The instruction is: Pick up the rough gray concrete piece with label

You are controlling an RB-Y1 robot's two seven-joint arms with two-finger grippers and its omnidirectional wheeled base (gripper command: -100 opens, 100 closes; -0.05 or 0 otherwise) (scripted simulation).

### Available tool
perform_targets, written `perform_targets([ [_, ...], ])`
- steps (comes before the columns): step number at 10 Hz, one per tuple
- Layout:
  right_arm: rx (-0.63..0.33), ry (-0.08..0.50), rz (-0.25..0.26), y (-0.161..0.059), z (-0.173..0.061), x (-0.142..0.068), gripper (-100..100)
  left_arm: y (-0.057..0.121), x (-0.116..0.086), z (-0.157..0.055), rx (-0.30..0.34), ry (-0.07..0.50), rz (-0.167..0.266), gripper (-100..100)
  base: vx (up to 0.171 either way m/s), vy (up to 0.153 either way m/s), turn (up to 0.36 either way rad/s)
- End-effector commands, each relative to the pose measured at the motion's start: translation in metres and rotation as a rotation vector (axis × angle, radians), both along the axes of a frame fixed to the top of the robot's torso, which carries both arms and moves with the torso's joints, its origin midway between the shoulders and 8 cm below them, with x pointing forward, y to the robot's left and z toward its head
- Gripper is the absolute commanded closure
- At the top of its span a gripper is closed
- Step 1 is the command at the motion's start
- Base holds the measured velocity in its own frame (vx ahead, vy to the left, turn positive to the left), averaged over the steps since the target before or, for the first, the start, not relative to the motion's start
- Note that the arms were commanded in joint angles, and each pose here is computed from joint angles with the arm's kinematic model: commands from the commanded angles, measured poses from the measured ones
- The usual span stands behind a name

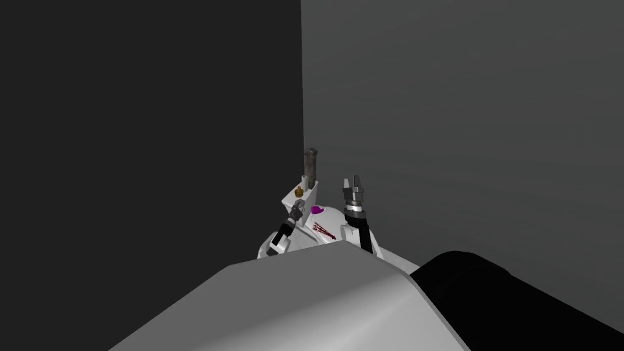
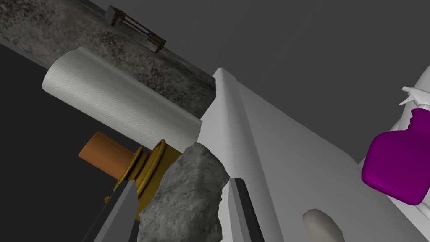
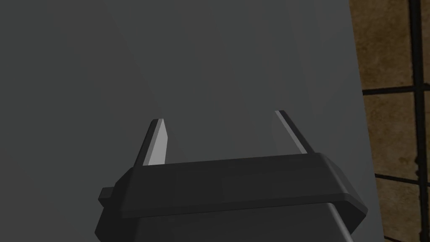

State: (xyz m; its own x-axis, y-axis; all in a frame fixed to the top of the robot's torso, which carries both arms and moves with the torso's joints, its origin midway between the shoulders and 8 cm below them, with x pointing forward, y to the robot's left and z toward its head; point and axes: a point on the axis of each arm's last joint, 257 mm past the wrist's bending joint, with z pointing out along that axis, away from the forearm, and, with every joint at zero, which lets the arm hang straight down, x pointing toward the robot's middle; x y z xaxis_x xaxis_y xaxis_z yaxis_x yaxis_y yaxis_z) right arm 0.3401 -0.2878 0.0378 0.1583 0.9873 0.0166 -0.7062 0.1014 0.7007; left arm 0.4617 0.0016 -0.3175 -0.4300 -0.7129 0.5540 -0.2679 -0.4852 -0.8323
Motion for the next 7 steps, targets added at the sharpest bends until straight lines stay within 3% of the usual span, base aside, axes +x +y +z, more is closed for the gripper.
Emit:
perform_targets([
  [1, 0.000, 0.000, 0.000, 0.000, 0.000, 0.000, 0, 0.021, 0.006, 0.003, -0.013, -0.004, 0.059, 100, -0.042, 0.057, -0.432],
  [4, 0.000, 0.000, 0.000, 0.000, 0.000, 0.000, 0, 0.062, 0.008, 0.012, -0.051, -0.017, 0.194, 100, -0.038, 0.056, -0.458],
  [5, 0.000, 0.000, 0.000, 0.000, 0.000, 0.000, 0, 0.080, 0.007, 0.005, -0.044, -0.005, 0.233, 100, -0.034, 0.045, -0.398],
  [6, 0.000, 0.000, 0.000, 0.000, 0.000, 0.000, 0, 0.084, 0.009, 0.005, -0.044, -0.006, 0.241, 100, -0.019, 0.023, -0.290],
  [7, 0.000, 0.000, 0.000, 0.000, 0.000, 0.000, 0, 0.106, 0.006, 0.008, -0.052, -0.011, 0.307, 100, -0.034, 0.036, -0.346],
])
